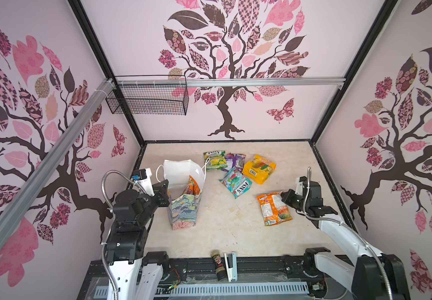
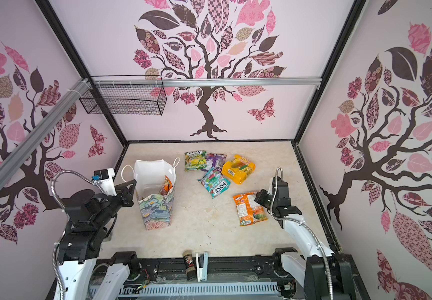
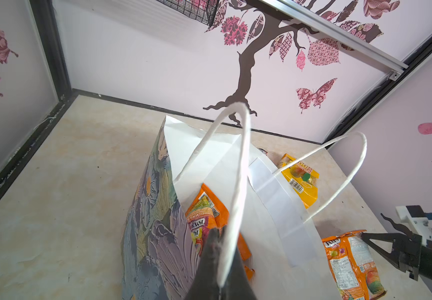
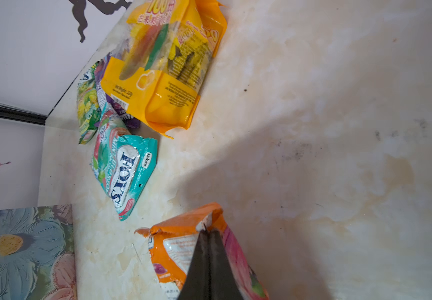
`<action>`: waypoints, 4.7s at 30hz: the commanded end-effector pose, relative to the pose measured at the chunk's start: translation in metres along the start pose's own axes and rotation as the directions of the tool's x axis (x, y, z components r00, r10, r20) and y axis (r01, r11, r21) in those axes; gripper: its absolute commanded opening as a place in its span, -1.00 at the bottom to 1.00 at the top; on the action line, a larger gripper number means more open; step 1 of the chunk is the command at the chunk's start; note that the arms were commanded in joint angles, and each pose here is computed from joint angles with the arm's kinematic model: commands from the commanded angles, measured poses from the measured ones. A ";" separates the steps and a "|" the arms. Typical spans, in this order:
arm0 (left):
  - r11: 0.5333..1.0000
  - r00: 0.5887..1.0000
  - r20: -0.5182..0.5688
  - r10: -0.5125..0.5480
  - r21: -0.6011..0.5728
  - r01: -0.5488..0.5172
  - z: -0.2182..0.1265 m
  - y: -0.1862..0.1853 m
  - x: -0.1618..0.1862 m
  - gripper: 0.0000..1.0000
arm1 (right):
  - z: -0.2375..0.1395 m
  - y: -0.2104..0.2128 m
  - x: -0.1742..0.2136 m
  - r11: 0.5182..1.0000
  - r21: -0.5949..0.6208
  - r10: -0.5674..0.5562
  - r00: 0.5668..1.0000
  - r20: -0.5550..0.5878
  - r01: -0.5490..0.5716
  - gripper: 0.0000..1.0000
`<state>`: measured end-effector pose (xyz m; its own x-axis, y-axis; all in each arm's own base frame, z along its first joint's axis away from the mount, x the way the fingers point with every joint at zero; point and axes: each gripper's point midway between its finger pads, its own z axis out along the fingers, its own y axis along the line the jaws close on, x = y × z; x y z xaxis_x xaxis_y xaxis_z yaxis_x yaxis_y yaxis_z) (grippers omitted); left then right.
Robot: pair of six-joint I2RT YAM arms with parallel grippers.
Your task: Place the snacks into the paper bag
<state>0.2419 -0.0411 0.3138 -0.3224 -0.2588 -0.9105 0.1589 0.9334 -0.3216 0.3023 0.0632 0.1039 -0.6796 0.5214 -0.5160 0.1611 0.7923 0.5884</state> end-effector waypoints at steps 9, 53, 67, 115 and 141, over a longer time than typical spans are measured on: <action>1.000 1.000 0.000 -0.001 0.019 0.001 0.003 -0.001 0.003 -1.00 | -0.016 0.038 -0.017 0.989 -0.145 -0.009 1.000 0.028 0.013 -1.00; 0.999 1.000 0.007 -0.003 0.035 0.003 0.003 -0.004 0.002 -1.00 | -0.036 0.046 -0.030 0.985 0.019 -0.174 0.985 0.004 0.174 -0.49; 0.999 1.000 -0.008 -0.001 0.041 0.002 0.003 -0.005 0.003 -1.00 | -0.004 -0.008 0.055 0.999 0.035 0.019 0.991 -0.134 -0.014 0.12; 0.992 1.000 -0.030 -0.008 0.123 0.012 0.005 -0.018 0.008 -1.00 | 0.041 -0.022 0.073 0.989 0.018 0.150 0.973 -0.176 -0.149 -1.00; 1.000 1.000 -0.003 0.014 0.024 -0.014 0.002 -0.002 0.004 -1.00 | -0.003 0.011 0.038 0.999 -0.035 -0.007 0.997 -0.082 0.004 -1.00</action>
<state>0.2398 -0.0512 0.3140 -0.3375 -0.2537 -0.9065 0.2142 0.9170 -0.3364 0.2639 0.0879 0.0712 -0.7513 0.5177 -0.4092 0.1939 0.7659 0.6130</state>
